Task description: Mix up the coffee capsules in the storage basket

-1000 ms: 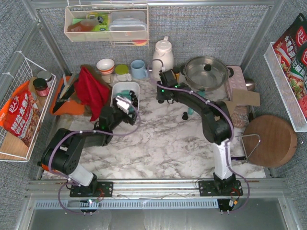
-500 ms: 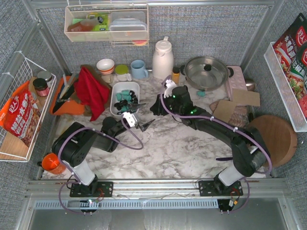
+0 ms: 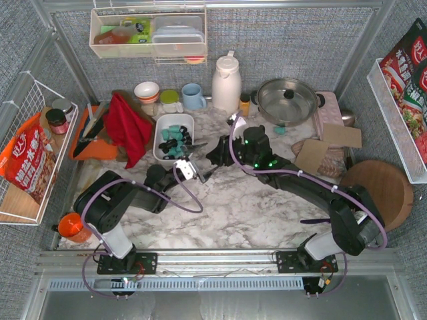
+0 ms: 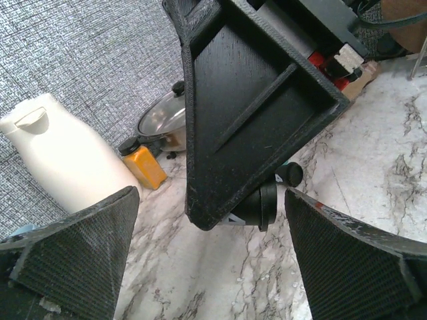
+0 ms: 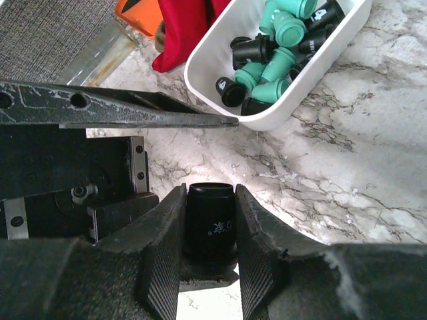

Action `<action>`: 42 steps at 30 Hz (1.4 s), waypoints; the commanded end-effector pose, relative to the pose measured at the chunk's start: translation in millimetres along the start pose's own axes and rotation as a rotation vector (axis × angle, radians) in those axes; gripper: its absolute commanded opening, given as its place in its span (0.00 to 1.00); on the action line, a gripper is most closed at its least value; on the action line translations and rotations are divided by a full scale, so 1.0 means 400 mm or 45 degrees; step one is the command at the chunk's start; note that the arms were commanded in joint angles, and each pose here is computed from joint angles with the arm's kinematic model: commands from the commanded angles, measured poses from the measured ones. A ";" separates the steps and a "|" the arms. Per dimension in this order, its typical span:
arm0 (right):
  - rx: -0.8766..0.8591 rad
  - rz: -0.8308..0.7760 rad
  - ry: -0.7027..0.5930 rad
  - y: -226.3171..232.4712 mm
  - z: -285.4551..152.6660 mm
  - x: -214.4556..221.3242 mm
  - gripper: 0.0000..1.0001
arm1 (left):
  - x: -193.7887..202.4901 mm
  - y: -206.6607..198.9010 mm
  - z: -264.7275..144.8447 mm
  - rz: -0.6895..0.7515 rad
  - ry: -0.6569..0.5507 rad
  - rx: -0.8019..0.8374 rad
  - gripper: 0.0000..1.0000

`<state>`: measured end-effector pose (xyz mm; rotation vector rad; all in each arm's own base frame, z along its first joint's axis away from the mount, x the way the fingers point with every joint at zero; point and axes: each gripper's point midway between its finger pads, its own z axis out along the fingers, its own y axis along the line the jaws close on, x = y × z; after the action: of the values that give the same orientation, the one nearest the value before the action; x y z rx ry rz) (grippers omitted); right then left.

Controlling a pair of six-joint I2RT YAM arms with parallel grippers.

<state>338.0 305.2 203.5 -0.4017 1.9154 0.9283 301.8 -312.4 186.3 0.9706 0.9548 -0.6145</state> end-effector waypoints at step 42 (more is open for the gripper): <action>0.552 -0.384 -0.030 -0.169 -0.210 -0.043 0.80 | 0.222 0.227 -0.220 -0.529 0.854 -0.575 0.34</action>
<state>330.3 223.3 219.1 -0.4177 1.8947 0.4846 371.7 -232.8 180.2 0.6897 1.4900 -0.4107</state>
